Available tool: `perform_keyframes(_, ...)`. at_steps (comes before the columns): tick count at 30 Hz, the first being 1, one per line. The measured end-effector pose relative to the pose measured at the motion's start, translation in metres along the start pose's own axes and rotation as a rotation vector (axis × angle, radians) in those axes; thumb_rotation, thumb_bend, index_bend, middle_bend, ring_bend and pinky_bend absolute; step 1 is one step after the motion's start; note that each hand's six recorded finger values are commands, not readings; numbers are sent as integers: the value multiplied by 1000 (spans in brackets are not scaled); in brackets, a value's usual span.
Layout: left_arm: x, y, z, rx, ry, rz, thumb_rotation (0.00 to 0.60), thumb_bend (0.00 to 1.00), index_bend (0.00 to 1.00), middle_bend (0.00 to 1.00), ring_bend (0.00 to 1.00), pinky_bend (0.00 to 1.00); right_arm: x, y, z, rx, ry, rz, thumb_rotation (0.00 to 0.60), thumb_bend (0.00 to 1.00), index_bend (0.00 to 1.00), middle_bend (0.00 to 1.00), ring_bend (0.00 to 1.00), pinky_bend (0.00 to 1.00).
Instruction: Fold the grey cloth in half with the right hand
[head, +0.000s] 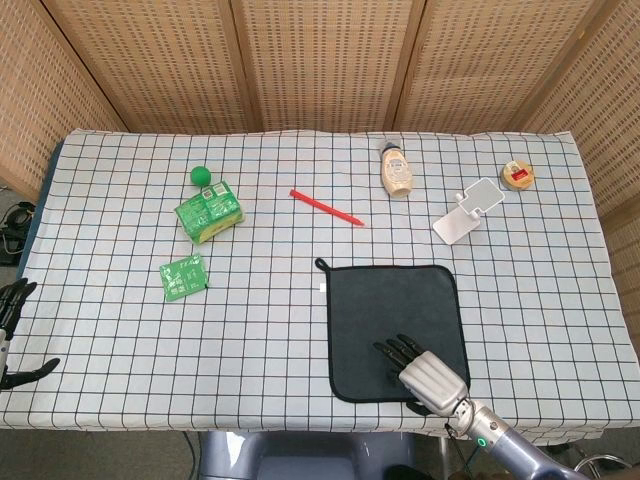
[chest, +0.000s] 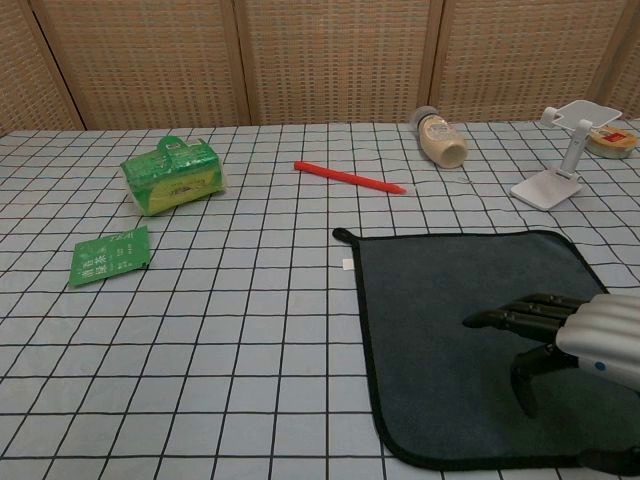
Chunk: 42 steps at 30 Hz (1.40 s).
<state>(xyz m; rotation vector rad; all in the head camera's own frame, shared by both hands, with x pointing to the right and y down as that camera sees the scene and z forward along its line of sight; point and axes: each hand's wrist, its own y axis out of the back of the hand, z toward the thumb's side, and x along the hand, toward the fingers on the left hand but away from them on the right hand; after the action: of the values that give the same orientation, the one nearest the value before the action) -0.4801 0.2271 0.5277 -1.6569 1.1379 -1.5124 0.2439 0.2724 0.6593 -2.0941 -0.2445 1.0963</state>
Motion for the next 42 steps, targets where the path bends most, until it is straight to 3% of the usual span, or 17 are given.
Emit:
perform_keyframes(12, 0, 0, 1, -8, -2, -3, 600, 0, 0, 0, 0, 0, -3, -13, 0, 78, 8, -2, 600, 440, 496, 0, 0, 0)
perform_keyframes(27, -1, 0, 1, -3, -8, -3, 600, 0, 0, 0, 0, 0, -5, -25, 3, 103, 15, 6, 600, 445, 491, 0, 0, 0)
perform_keyframes(35, 0, -1, 2, -2, -10, -6, 600, 0, 0, 0, 0, 0, -6, -27, 0, 122, 12, -2, 600, 573, 506, 0, 0, 0)
perform_keyframes(42, 0, -3, 2, 0, -9, -10, 600, 0, 0, 0, 0, 0, -6, -24, -2, 104, 13, -23, 600, 608, 521, 0, 0, 0)
